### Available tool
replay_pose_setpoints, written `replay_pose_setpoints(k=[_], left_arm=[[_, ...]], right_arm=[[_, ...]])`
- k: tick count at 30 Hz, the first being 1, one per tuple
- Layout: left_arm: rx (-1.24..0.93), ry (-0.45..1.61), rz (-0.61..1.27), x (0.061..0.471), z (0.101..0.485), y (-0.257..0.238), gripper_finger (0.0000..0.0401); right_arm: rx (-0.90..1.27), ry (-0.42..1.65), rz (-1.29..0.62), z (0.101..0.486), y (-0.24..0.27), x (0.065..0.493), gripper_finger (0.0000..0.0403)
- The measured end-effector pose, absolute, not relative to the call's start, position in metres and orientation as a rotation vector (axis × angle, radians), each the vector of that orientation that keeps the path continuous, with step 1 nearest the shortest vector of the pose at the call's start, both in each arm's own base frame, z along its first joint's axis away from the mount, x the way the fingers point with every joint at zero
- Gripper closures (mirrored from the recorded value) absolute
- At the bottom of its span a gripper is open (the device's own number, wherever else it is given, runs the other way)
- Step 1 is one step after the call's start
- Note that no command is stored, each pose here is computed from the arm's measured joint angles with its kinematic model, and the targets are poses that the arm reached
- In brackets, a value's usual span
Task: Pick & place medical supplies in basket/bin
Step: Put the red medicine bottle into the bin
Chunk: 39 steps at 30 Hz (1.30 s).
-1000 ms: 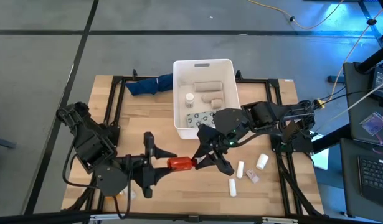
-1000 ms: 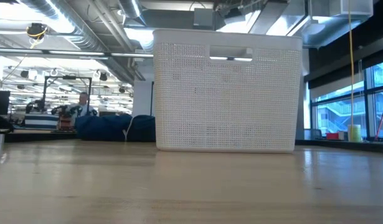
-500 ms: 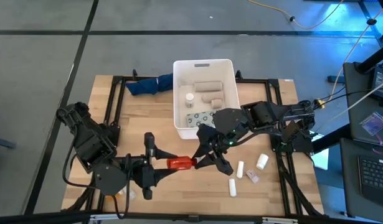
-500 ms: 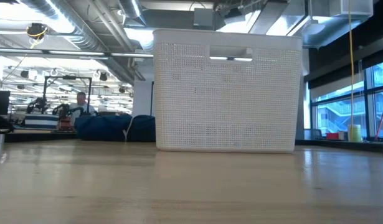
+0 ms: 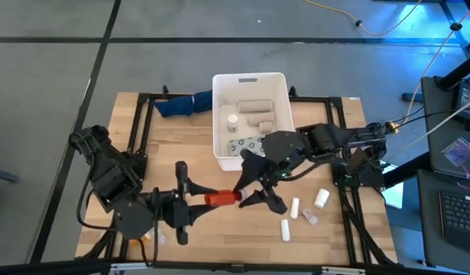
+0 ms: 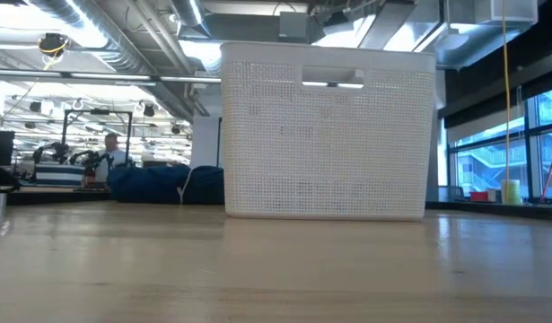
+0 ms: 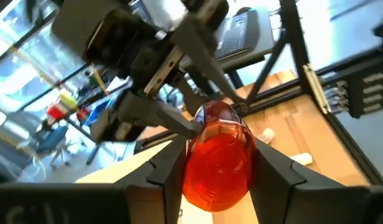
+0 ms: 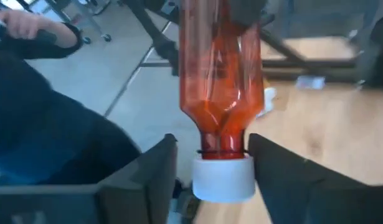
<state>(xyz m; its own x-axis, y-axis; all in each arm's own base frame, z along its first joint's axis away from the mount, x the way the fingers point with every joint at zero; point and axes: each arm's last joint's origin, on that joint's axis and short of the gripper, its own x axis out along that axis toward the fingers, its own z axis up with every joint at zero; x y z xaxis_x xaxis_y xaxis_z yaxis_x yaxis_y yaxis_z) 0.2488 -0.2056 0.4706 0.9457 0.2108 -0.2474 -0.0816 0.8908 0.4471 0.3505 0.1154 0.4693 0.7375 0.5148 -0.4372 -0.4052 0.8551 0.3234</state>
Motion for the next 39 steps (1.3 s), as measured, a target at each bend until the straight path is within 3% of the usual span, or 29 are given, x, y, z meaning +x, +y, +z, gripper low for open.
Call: replay_pose_setpoints(k=[4,9,14,18,21,28,39], left_arm=[[0.338,0.273,0.182,0.241,0.478,-0.198,0.0271],[0.169,0.237,0.220,0.234,0.489,-0.183,0.0272],[0.018,0.204,0.261,0.231,0.499,-0.163,0.0272],[-0.067,0.180,0.278,0.230,0.508,-0.141,0.0272],[-0.127,0.154,0.268,0.224,0.517,-0.124,0.0272],[-0.271,0.031,0.176,0.205,0.543,-0.097,0.0272],[-0.444,-0.031,0.062,0.194,0.556,-0.076,0.0271]], right_arm=[[0.080,0.459,0.402,0.482,0.108,0.339,0.0150],[-0.170,0.328,0.238,0.502,0.109,0.319,0.0124],[-0.312,0.268,0.032,0.511,0.116,0.310,0.0121],[-0.395,0.279,0.016,0.505,0.122,0.311,0.0121],[-0.450,0.287,-0.017,0.499,0.129,0.314,0.0121],[-0.635,0.236,-0.287,0.499,0.140,0.317,0.0121],[-0.953,0.041,-0.338,0.505,0.149,0.332,0.0121]])
